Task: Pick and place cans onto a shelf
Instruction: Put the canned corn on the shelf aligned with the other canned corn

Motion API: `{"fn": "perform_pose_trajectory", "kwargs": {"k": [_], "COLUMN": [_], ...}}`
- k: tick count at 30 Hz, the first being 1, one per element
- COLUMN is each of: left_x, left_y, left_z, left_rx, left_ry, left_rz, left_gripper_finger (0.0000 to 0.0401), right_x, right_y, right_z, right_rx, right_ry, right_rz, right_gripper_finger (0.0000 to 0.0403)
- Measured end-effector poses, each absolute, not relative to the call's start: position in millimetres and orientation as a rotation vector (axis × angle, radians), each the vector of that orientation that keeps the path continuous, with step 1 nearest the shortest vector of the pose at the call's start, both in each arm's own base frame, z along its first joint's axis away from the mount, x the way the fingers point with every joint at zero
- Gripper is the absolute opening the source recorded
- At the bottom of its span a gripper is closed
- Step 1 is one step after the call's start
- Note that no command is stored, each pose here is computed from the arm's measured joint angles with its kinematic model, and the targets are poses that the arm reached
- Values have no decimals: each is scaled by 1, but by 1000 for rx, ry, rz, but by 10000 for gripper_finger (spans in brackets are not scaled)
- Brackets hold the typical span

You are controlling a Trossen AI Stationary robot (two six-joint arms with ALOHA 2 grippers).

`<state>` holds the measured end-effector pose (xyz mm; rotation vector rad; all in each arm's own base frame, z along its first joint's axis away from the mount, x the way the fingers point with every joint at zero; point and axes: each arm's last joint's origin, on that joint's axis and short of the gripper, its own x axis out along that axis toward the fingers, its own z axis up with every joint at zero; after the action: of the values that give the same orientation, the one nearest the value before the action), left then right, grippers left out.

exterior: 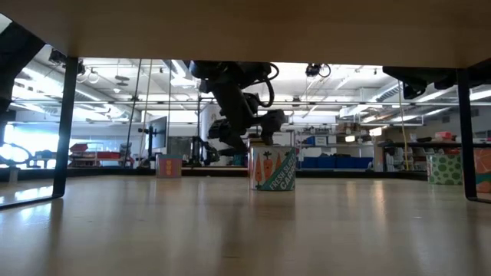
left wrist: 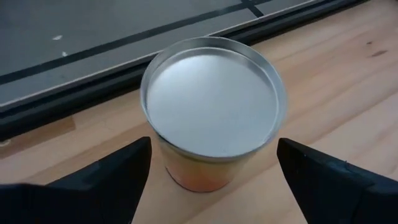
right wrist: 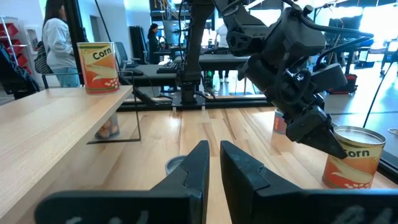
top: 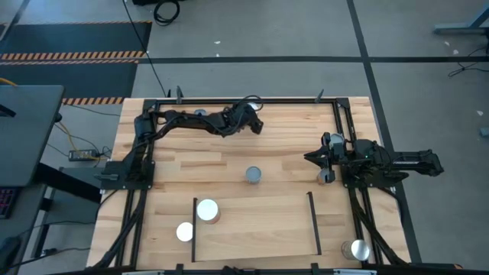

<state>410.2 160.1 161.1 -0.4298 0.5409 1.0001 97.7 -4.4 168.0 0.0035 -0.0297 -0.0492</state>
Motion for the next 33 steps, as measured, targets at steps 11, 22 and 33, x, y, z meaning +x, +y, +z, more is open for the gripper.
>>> {"fn": "perform_pose_trajectory", "kwargs": {"k": [11, 22, 33], "left_x": [411, 406, 409], "left_y": [156, 127, 123], "left_z": [161, 186, 192], "left_rx": [-356, -295, -286], "left_ry": [571, 636, 624], "left_rz": [986, 954, 892], "left_gripper_finger": [326, 315, 313], "right_x": [98, 98, 98], "right_y": [-4, -4, -4], "right_z": [168, 168, 168], "right_rx": [3, 3, 3], "right_ry": [-30, -30, -33], "right_rz": [-49, -48, -49], "right_gripper_finger": [47, 47, 47]}}
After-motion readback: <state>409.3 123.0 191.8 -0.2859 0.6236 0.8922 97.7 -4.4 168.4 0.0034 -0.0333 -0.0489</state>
